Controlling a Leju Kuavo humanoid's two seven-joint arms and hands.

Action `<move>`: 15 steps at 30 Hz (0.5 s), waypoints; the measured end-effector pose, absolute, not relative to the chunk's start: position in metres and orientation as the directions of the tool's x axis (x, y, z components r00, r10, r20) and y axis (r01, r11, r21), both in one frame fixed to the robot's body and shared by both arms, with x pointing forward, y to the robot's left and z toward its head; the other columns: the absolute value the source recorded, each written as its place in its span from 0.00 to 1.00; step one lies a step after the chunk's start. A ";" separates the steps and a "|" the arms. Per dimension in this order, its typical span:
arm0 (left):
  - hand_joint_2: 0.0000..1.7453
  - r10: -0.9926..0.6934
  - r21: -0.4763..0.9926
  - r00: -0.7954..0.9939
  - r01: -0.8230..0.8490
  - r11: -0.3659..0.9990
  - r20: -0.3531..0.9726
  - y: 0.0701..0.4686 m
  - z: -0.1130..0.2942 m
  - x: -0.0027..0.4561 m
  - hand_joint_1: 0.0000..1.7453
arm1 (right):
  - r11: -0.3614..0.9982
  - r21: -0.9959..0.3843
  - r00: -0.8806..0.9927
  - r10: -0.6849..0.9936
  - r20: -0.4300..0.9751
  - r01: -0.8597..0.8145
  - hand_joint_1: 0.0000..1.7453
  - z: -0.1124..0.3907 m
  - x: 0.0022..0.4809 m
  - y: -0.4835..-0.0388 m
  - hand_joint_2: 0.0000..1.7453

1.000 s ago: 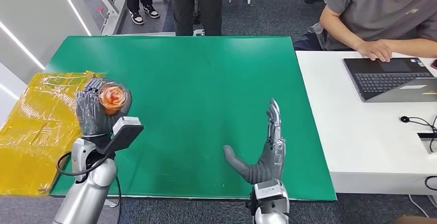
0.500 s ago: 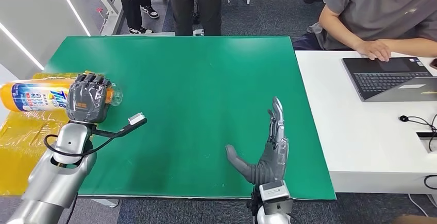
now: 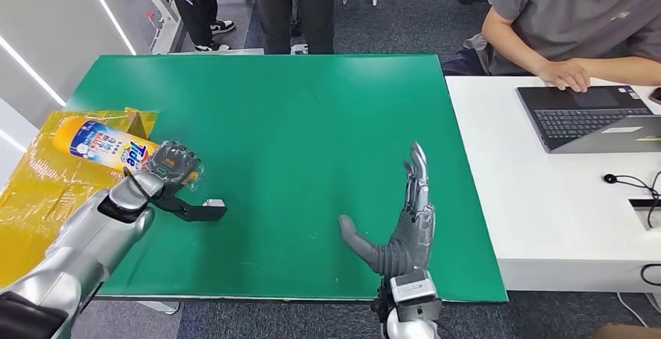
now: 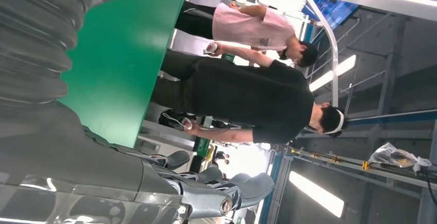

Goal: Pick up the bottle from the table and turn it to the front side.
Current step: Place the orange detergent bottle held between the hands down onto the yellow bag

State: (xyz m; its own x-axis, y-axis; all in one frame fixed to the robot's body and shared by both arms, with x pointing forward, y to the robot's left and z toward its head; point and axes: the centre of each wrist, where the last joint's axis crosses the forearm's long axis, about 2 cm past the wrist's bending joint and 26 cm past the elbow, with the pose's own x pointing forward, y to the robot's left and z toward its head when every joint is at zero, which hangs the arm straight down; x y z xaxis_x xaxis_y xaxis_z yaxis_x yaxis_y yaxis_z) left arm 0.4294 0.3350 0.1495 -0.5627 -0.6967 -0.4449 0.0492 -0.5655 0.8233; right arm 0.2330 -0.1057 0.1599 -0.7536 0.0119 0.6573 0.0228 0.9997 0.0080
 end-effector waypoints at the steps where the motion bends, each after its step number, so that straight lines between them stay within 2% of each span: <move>1: 1.00 -0.703 0.815 -0.561 0.082 -0.573 -0.438 0.335 0.153 0.434 1.00 | 1.000 0.010 -0.754 0.011 0.656 0.024 0.00 0.161 0.233 -0.105 1.00; 15: 1.00 -0.792 0.749 -0.443 0.325 -0.578 -0.420 0.355 0.166 0.449 1.00 | 1.000 0.016 -0.756 0.008 0.655 0.025 0.00 0.164 0.240 -0.105 1.00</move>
